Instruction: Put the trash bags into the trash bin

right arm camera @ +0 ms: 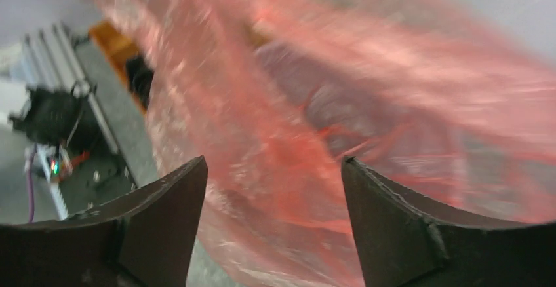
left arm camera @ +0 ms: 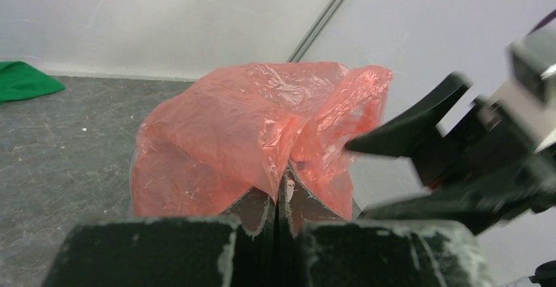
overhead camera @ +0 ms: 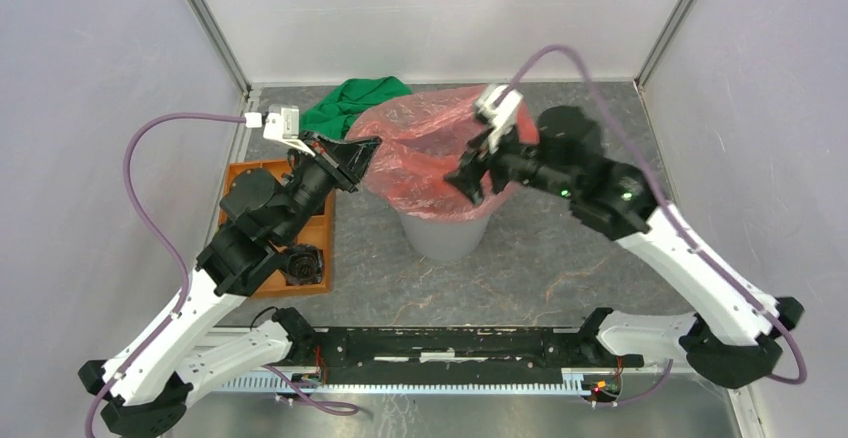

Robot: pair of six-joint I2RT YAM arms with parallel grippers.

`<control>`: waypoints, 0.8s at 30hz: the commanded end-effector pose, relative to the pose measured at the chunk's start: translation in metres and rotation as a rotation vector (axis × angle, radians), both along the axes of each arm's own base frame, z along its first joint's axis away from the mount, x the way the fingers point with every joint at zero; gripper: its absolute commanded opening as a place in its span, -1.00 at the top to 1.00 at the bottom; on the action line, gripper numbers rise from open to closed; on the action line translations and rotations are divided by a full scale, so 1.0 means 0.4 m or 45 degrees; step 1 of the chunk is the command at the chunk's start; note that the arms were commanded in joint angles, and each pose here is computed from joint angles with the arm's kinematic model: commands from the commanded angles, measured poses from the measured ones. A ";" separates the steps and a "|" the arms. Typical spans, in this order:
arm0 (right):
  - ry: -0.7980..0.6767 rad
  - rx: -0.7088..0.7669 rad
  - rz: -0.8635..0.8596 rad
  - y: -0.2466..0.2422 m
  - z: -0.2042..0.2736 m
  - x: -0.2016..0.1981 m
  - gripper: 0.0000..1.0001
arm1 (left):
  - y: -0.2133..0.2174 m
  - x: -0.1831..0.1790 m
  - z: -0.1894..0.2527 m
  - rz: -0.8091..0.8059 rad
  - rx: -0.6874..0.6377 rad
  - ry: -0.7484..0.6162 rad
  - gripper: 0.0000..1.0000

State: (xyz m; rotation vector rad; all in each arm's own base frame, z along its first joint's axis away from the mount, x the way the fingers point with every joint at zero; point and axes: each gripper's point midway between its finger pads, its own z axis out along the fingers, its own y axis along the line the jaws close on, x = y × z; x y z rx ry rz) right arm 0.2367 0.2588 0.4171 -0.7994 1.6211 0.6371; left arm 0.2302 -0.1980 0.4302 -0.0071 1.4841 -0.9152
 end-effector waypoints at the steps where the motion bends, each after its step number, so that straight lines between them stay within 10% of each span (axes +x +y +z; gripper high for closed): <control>1: 0.006 -0.132 0.164 0.075 -0.118 -0.035 -0.69 | 0.006 0.010 0.007 0.033 -0.037 0.047 0.96; 6: 0.070 -0.286 0.114 0.097 -0.256 0.012 -0.70 | -0.005 0.012 0.008 0.015 -0.044 0.052 0.96; 18: 0.177 -0.511 -0.185 0.155 -0.443 0.195 0.24 | -0.031 0.062 -0.158 0.076 0.066 0.254 0.96; 24: 0.239 -0.487 -0.138 0.162 -0.417 0.152 0.16 | -0.008 0.074 -0.224 0.147 0.149 0.292 0.96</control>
